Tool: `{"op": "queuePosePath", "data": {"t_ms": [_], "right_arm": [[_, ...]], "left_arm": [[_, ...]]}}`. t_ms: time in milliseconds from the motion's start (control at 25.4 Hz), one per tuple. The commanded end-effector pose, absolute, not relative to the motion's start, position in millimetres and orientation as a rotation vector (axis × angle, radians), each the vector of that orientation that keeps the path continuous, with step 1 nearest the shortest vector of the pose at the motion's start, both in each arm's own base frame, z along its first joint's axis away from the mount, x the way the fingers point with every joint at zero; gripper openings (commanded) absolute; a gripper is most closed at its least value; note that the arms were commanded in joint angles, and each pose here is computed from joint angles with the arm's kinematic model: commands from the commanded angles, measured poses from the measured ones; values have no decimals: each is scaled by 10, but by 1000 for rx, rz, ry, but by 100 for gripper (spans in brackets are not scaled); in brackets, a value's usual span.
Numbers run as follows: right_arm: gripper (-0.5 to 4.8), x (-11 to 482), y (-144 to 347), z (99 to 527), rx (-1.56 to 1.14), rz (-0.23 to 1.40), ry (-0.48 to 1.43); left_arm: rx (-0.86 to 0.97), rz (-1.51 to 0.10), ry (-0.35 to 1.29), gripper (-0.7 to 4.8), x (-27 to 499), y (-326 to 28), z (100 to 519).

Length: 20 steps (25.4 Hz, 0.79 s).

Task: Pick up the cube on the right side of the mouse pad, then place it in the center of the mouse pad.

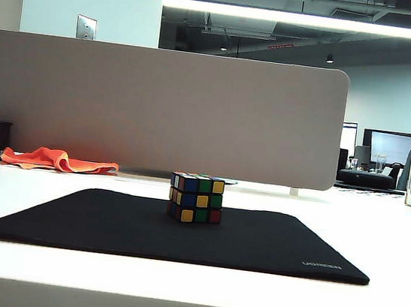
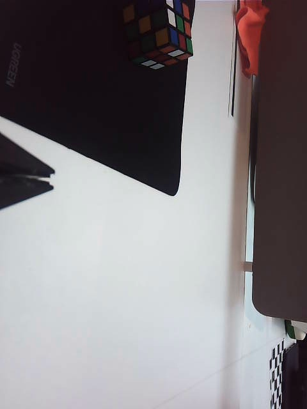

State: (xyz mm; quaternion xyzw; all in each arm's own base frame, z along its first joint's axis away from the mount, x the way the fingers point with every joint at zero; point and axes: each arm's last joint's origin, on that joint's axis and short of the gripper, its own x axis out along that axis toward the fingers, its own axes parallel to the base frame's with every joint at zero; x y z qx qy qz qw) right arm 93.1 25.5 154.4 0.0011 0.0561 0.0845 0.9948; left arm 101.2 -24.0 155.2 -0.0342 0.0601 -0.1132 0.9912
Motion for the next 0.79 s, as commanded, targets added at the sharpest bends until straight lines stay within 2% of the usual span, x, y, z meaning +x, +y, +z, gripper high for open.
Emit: {"op": "queuePosePath", "data": {"t_ms": [39, 788], "right_arm": [[22, 934, 257, 1539, 0, 171, 103], [22, 933, 257, 1536, 0, 171, 105]], "left_arm": [[-66, -229, 151, -3, 1006, -239, 1531], [-66, -229, 156, -3, 1006, -239, 1526]]}}
